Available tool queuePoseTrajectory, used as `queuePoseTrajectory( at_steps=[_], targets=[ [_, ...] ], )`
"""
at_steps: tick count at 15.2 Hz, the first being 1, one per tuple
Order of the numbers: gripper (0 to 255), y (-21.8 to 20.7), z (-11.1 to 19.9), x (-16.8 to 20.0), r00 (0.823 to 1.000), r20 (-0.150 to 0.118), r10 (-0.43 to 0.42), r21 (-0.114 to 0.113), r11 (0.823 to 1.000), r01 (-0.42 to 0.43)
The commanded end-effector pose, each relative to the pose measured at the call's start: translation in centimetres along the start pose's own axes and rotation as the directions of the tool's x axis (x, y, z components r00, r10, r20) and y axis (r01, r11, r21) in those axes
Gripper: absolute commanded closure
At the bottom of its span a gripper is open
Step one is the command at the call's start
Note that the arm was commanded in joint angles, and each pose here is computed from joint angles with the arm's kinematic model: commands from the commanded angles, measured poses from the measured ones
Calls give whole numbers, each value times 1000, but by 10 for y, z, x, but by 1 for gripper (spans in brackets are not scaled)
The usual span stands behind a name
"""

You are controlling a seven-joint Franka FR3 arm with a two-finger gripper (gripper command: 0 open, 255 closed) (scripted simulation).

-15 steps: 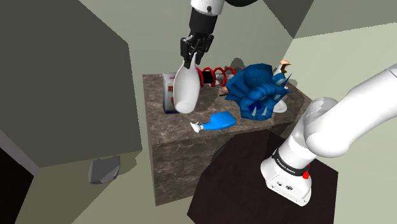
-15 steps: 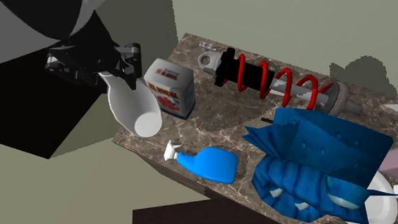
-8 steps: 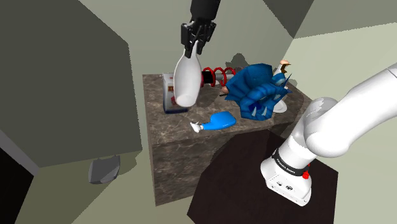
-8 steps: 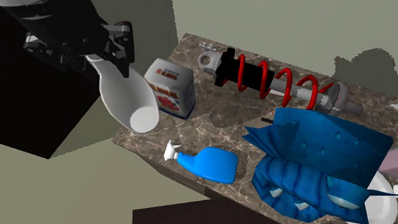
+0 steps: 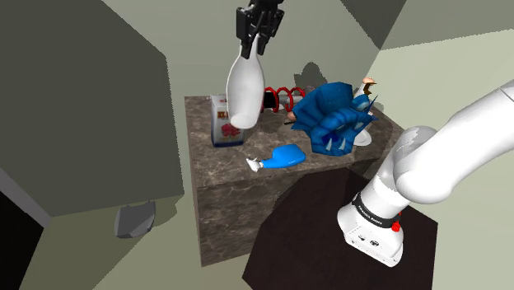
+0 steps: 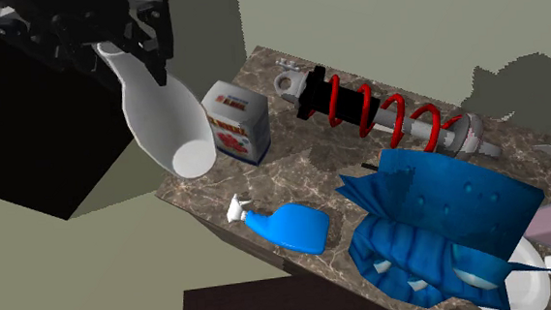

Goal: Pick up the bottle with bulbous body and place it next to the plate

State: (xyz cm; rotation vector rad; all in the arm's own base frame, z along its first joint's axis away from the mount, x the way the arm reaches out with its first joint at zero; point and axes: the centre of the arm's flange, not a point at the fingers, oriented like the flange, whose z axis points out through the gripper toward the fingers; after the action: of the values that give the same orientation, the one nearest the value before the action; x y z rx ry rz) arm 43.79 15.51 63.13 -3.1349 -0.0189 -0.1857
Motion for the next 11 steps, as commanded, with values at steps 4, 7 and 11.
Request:
queuePoseTrajectory(
  at_steps=[4, 7, 11],
  targets=[
    [255, 0, -27, 3, 1000, 0, 0, 0, 1000, 0],
    [255, 0, -43, 5, 1000, 0, 0, 0, 1000, 0],
    [255, 0, -63, 7, 1000, 0, 0, 0, 1000, 0]
  ],
)
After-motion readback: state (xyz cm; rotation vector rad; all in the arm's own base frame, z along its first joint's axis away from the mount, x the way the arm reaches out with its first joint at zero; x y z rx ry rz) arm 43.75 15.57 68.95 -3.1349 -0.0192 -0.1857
